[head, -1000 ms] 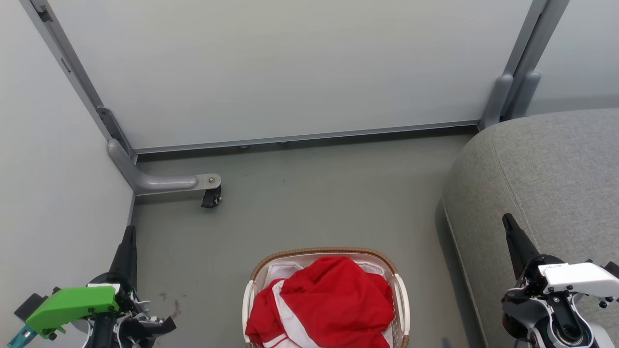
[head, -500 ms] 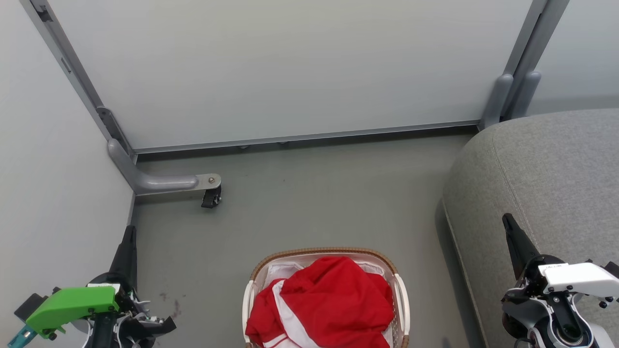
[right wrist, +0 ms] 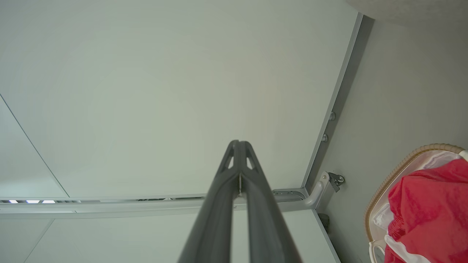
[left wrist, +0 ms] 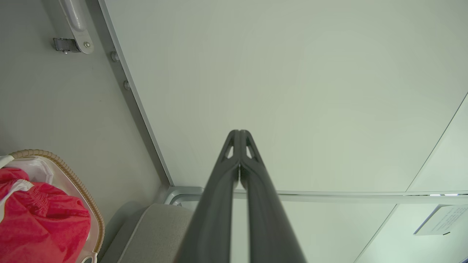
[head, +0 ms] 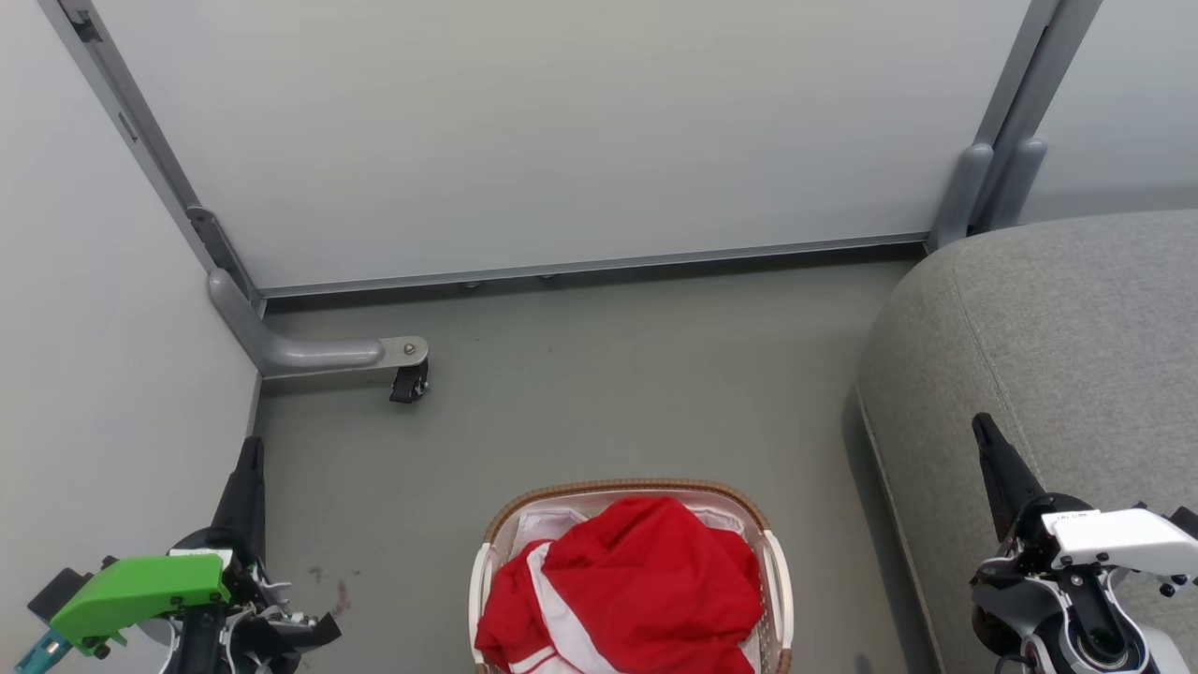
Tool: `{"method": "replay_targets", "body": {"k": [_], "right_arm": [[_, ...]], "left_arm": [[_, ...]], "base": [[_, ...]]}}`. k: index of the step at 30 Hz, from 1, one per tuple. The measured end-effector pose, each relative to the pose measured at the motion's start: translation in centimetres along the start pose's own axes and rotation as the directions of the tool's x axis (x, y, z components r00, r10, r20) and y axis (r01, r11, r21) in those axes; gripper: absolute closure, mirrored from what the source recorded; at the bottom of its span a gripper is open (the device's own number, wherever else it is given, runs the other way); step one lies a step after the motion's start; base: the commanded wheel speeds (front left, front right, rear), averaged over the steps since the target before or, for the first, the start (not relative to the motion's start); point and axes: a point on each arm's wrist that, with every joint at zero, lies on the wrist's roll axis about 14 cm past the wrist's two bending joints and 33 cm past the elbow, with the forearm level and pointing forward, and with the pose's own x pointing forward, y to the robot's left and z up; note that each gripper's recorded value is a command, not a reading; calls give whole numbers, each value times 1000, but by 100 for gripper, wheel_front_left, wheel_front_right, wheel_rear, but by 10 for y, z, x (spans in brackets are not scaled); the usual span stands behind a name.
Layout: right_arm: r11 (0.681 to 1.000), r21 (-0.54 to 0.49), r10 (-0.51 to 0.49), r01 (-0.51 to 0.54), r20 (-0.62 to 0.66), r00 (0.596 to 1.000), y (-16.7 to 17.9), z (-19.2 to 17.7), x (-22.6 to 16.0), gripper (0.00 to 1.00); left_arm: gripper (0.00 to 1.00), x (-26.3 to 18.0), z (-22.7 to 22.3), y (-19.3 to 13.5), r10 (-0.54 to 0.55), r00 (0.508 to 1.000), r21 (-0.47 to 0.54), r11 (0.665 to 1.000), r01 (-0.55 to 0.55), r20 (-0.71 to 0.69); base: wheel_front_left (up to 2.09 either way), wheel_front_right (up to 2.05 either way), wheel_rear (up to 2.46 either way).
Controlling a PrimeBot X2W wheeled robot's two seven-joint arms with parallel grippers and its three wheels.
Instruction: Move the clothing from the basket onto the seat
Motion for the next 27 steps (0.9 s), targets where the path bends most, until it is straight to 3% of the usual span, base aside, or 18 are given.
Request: {"method": "replay_targets", "body": {"k": [15,16,17,18,22,27], "right_arm": [[1000,0,0,0,0,1000,0,0,0,100],[1000,2,-6,6,0,1000,-2,0,0,0],[1000,6,-19,19,-1,1000,-6,-1,-1,100],[999,10,-31,31,-1,1000,-10,-2,-3,0],[996,21,-83,83,0,997,-28,-5,-11,0],[996,6,-88,88,12,996,-30,-6,-11,0]], "left_arm": [[100,0,0,0,0,1000,0,1000,0,0],[0,-1,0,2,8,1000,-1,1000,-8,1],[100,-2,-1,8,24,1000,-4,1000,-24,1],[0,-4,-1,12,38,999,-6,999,-38,0],[0,-14,-4,33,101,995,-12,995,-101,-3],[0,-14,-10,34,102,995,-3,995,-102,-4]], "base": [[0,0,0],[0,0,0],[0,0,0],[0,0,0],[0,0,0],[0,0,0]]}}
